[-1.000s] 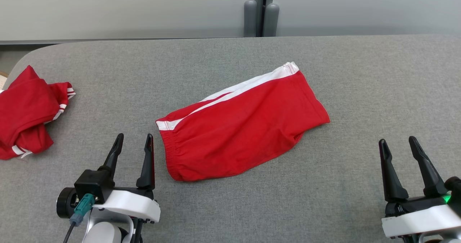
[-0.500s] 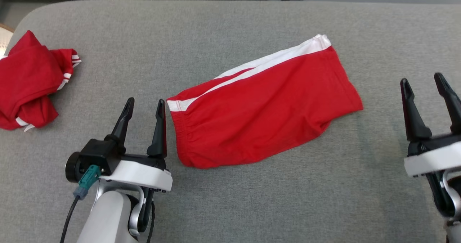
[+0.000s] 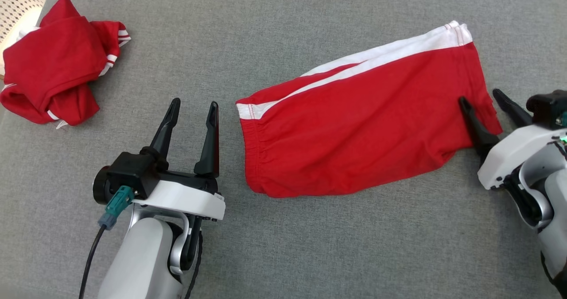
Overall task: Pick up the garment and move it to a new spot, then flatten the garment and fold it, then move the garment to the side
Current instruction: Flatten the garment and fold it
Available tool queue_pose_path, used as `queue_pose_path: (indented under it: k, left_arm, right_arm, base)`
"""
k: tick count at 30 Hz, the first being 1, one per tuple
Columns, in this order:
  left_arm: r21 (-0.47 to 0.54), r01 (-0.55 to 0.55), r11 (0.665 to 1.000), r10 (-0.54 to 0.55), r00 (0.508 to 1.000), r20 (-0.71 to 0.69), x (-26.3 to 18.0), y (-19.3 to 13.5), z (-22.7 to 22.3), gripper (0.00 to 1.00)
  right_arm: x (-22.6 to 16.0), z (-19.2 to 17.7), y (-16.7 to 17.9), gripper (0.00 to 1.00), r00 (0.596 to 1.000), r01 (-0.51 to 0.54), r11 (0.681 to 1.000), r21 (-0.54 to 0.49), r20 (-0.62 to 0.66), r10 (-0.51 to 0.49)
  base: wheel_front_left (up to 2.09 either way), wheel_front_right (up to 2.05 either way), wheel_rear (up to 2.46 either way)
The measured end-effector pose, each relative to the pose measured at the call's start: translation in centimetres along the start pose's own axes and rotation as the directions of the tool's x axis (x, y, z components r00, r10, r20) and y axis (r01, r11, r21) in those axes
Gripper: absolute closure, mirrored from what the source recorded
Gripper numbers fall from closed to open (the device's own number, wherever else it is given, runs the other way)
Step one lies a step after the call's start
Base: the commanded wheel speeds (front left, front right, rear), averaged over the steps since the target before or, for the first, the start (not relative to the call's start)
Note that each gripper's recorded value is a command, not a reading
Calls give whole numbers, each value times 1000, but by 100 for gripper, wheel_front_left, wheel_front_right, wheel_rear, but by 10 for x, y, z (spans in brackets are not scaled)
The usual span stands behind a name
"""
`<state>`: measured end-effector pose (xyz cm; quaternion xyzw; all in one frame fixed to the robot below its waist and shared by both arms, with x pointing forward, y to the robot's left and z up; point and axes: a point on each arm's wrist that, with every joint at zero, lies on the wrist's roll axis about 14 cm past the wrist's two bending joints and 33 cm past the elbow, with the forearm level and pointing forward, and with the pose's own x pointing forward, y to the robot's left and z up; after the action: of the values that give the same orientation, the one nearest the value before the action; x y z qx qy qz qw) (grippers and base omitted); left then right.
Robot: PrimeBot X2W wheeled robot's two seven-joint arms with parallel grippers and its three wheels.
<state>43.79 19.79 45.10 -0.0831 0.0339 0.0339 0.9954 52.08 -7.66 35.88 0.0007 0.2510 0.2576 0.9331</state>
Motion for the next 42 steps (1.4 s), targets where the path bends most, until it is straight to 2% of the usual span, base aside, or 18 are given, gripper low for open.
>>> queue_pose_path:
  k: [3, 4, 5, 6, 13, 20, 26, 29, 37, 42]
  left_arm:
    - [1, 0, 1000, 0, 1000, 8, 1, -2, 2, 0]
    - [2, 1, 1000, -1, 1000, 12, 2, -3, 3, 0]
    - [2, 3, 1000, -3, 1000, 15, 3, -4, 4, 0]
    - [3, 2, 1000, -3, 1000, 17, 3, -4, 5, 0]
    - [9, 19, 1000, -19, 999, 33, 8, -11, 9, 0]
    - [0, 59, 998, -59, 998, 33, 3, -25, 9, 0]
    - [-4, 90, 996, -90, 995, 35, -1, -35, 10, 0]
    - [-5, 105, 994, -105, 994, 40, -1, -40, 12, 0]
    - [-1, 127, 992, -127, 992, 25, -6, -44, 8, 0]
    - [3, 130, 991, -130, 991, 24, -9, -44, 8, 0]
  right_arm:
    - [1, -5, 0, 0, 999, -3, 1000, 5, -49, 4]
    - [1, -5, 0, 31, 998, -4, 1000, 6, -57, 4]
    - [0, -6, -1, 72, 997, -3, 1000, 2, -72, 3]
    - [-1, -7, -1, 100, 997, -1, 1000, -3, -82, 1]
    - [-11, 0, -4, 100, 998, 22, 999, -27, -65, -24]
    - [-60, -20, -9, 100, 994, 108, 990, 93, 5, -109]
    - [-107, -39, -9, 100, 974, 200, 950, 241, 54, -218]
    - [-121, -41, -11, 100, 963, 232, 932, 279, 66, -260]
    - [-129, -37, -15, 100, 956, 255, 925, 283, 73, -285]
    - [-124, -19, -10, 100, 958, 229, 940, 254, 115, -264]
  base:
    - [0, 0, 0]
    - [0, 0, 0]
    - [0, 0, 0]
    - [0, 0, 0]
    - [0, 0, 0]
    - [0, 0, 0]
    - [0, 0, 0]
    - [0, 0, 0]
    - [0, 0, 0]
    - [0, 0, 0]
